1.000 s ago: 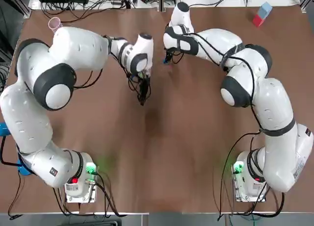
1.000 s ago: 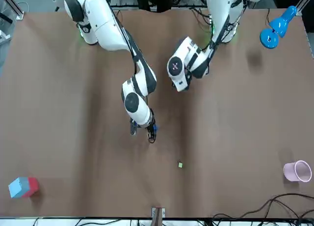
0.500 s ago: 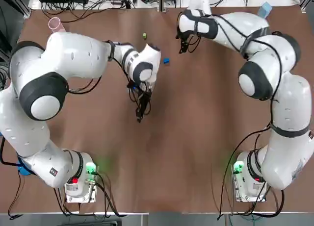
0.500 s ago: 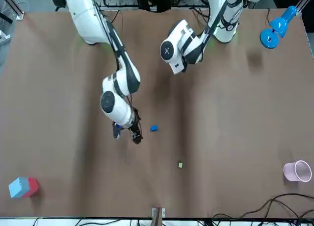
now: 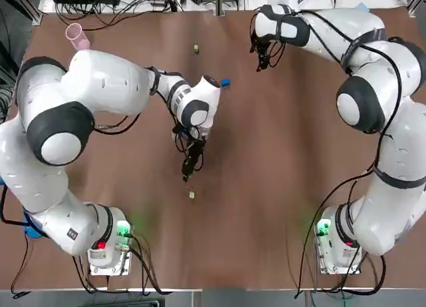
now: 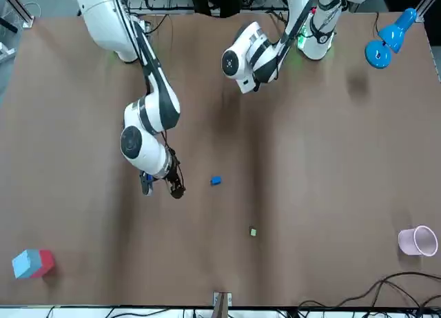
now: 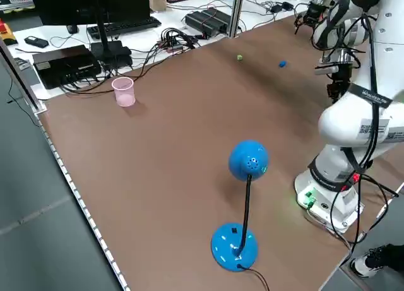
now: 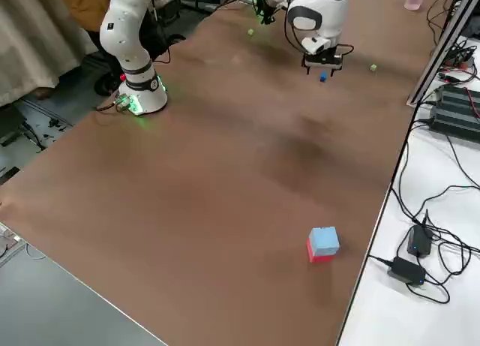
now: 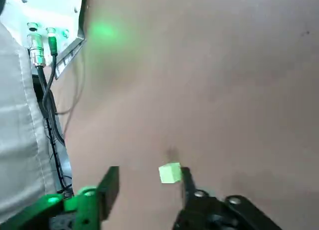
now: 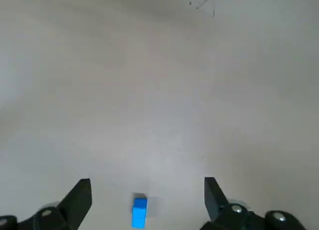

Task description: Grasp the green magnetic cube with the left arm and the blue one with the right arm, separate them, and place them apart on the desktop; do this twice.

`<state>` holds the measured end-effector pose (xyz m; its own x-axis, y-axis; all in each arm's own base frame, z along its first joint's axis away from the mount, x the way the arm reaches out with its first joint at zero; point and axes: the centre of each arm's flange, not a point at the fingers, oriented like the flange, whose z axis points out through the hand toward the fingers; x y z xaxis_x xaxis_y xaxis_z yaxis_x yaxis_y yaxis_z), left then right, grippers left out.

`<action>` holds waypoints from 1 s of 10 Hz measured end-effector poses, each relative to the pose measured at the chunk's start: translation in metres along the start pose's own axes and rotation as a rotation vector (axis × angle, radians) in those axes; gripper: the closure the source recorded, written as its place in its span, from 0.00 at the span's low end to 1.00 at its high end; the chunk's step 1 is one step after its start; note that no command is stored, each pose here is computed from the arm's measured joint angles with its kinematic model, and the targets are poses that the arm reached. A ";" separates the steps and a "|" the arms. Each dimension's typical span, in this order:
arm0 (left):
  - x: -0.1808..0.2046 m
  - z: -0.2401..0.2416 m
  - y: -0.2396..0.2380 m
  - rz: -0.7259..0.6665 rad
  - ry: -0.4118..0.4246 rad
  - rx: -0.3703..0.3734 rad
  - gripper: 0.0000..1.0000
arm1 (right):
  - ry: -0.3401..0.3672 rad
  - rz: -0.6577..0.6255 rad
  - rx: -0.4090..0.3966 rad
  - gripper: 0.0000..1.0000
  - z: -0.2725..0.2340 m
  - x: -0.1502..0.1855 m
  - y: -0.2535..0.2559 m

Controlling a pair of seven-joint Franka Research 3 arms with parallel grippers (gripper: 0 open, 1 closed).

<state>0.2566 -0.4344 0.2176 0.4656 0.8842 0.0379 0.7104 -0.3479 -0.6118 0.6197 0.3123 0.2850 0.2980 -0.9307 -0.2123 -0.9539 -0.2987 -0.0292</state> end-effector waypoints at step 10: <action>0.189 -0.203 0.201 -0.317 -0.392 -0.598 0.00 | -0.006 0.158 0.017 0.01 -0.006 0.001 -0.004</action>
<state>0.5948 -0.4002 0.2624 0.0513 0.9762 -0.2107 0.9940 -0.0704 -0.0840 0.6237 0.3117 0.2904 0.1437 -0.9645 -0.2214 -0.9894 -0.1448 -0.0112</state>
